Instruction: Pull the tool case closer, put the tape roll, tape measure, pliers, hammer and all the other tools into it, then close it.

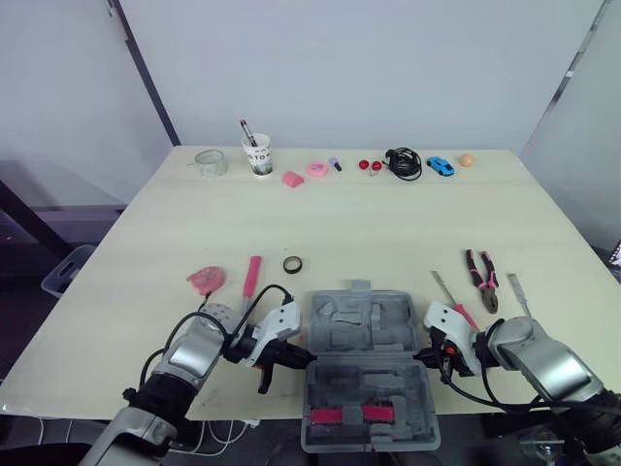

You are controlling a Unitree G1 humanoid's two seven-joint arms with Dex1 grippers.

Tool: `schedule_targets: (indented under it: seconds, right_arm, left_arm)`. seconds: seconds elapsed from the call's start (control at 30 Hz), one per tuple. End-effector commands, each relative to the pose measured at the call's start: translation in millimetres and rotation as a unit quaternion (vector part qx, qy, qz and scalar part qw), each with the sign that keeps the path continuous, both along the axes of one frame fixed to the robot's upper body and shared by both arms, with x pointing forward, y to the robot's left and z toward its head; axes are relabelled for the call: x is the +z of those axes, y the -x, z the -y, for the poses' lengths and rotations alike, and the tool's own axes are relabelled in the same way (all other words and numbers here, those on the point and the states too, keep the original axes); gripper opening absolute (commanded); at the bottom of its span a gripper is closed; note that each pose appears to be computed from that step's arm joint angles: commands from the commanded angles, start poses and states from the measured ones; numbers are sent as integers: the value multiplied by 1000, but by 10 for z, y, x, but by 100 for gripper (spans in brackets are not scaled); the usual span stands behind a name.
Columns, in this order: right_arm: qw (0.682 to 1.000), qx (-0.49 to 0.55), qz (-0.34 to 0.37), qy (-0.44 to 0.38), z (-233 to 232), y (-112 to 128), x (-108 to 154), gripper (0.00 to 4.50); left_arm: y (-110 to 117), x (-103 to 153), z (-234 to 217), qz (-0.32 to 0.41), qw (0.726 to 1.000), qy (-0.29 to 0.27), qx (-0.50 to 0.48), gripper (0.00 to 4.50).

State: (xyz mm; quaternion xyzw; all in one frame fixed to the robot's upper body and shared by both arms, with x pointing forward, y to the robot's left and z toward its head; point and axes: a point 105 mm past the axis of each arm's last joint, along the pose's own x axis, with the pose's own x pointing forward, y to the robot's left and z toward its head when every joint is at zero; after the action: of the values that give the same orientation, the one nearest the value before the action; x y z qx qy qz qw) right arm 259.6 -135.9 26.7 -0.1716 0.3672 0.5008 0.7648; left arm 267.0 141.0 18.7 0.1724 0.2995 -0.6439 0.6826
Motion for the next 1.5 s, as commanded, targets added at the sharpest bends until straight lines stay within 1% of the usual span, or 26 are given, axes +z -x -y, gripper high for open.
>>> schedule_targets:
  seconds: [0.03, 0.13, 0.5, 0.83, 0.93, 1.03, 1.13, 1.23, 1.3, 1.37, 1.5]
  right_arm:
    - [1000, 23, -4, -11, -100, 72, -24, 4]
    - [1000, 17, 14, 6, -45, 29, -42, 4]
    - [1000, 0, 25, 18, 137, 9, -47, 4]
    - [997, -41, 58, 23, 342, -56, -15, 4]
    - [996, -52, 73, 18, 387, -72, 29, 4]
    - [992, -78, 94, -12, 404, -111, 144, 4]
    - [989, -91, 113, -13, 513, -97, 229, 4]
    - [983, -116, 137, -28, 624, -103, 323, 4]
    - [972, -139, 184, -49, 736, -139, 453, 4]
    - [956, -164, 233, -66, 890, -122, 569, 4]
    - [927, -215, 291, -101, 1126, -48, 672, 4]
  left_arm:
    - [150, -220, -4, -36, 999, -28, -13, 0]
    - [124, -230, -8, -33, 999, -28, -4, 0]
    - [109, -231, -68, -33, 999, -30, 7, 0]
    - [123, -216, -188, -33, 999, -38, 18, 0]
    - [124, -194, -252, -30, 998, -39, 29, 0]
    - [112, -154, -308, -24, 998, -34, 49, 0]
    - [35, -16, -321, -4, 996, -6, 89, 0]
    - [-31, 169, -321, 31, 992, 30, 122, 0]
    - [-10, 297, -373, 55, 986, 50, 148, 0]
    - [35, 452, -455, 84, 976, 85, 180, 0]
    - [34, 708, -615, 131, 950, 141, 247, 0]
